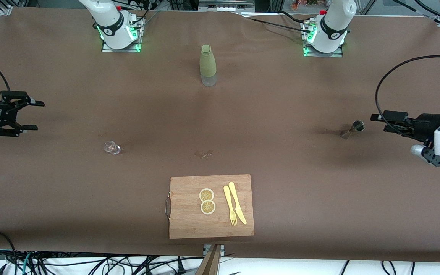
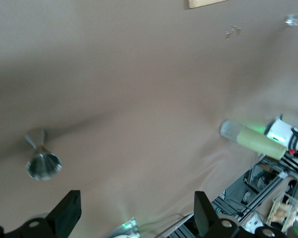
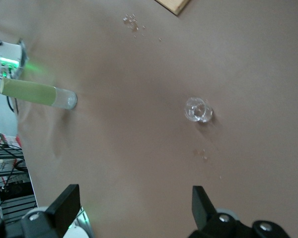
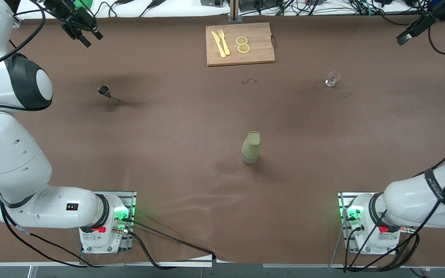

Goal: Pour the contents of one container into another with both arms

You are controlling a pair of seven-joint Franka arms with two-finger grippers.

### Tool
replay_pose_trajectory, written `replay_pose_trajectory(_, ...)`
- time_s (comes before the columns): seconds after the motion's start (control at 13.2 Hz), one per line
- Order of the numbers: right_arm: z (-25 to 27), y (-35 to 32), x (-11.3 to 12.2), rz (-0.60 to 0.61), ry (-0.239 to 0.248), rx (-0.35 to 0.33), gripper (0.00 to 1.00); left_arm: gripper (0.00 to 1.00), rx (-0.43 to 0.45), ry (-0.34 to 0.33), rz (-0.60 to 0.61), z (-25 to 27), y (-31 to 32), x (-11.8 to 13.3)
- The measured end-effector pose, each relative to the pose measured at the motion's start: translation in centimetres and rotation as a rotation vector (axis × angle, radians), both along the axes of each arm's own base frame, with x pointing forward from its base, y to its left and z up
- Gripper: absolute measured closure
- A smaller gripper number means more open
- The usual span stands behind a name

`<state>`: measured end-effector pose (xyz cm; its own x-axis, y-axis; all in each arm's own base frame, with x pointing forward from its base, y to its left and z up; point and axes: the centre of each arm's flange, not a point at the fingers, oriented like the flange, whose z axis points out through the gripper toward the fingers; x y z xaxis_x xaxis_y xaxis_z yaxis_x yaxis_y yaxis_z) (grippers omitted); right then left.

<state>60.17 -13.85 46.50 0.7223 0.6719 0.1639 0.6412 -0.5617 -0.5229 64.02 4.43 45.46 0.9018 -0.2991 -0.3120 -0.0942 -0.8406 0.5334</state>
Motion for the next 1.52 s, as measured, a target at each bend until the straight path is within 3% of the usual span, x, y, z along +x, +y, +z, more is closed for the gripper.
replay_pose_trajectory(0.15, 3.3, 0.9, -1.0, -0.085, 0.042, -0.142, 0.00, 0.00, 0.121, 0.012, -0.028, 2.4, -5.0, -0.6)
replay_pose_trajectory(0.38, 6.5, 1.9, -2.8, -0.254, 0.104, -0.337, 0.00, 0.00, 0.308, -0.110, -0.107, 7.0, -8.9, -1.4)
replay_pose_trajectory(0.61, 8.7, 4.3, -4.4, -0.389, 0.124, -0.500, 0.00, 0.00, 0.360, -0.227, -0.089, 10.8, -8.6, -1.8)
replay_pose_trajectory(0.76, 10.1, 6.8, -5.1, -0.490, 0.116, -0.630, 0.00, 0.00, 0.377, -0.252, -0.039, 12.9, -7.3, -2.4)
replay_pose_trajectory(0.91, 11.1, 9.8, -5.9, -0.631, 0.121, -0.707, 0.00, 0.00, 0.405, -0.252, 0.061, 14.8, -6.2, -3.2)
replay_pose_trajectory(1.06, 11.9, 10.8, -6.4, -0.724, 0.117, -0.709, 0.00, 0.00, 0.426, -0.239, 0.128, 15.9, -6.1, -3.9)
replay_pose_trajectory(1.22, 13.0, 10.2, -5.9, -0.793, 0.066, -0.627, 0.00, 0.00, 0.474, -0.240, 0.130, 16.1, -6.4, -4.1)
replay_pose_trajectory(1.37, 13.3, 9.4, -5.6, -0.835, 0.053, -0.545, 0.00, 0.00, 0.511, -0.248, 0.105, 16.0, -7.9, -4.1)
replay_pose_trajectory(1.52, 13.1, 9.4, -5.5, -0.840, 0.051, -0.537, 0.00, 0.00, 0.515, -0.249, 0.095, 15.9, -8.8, -4.2)
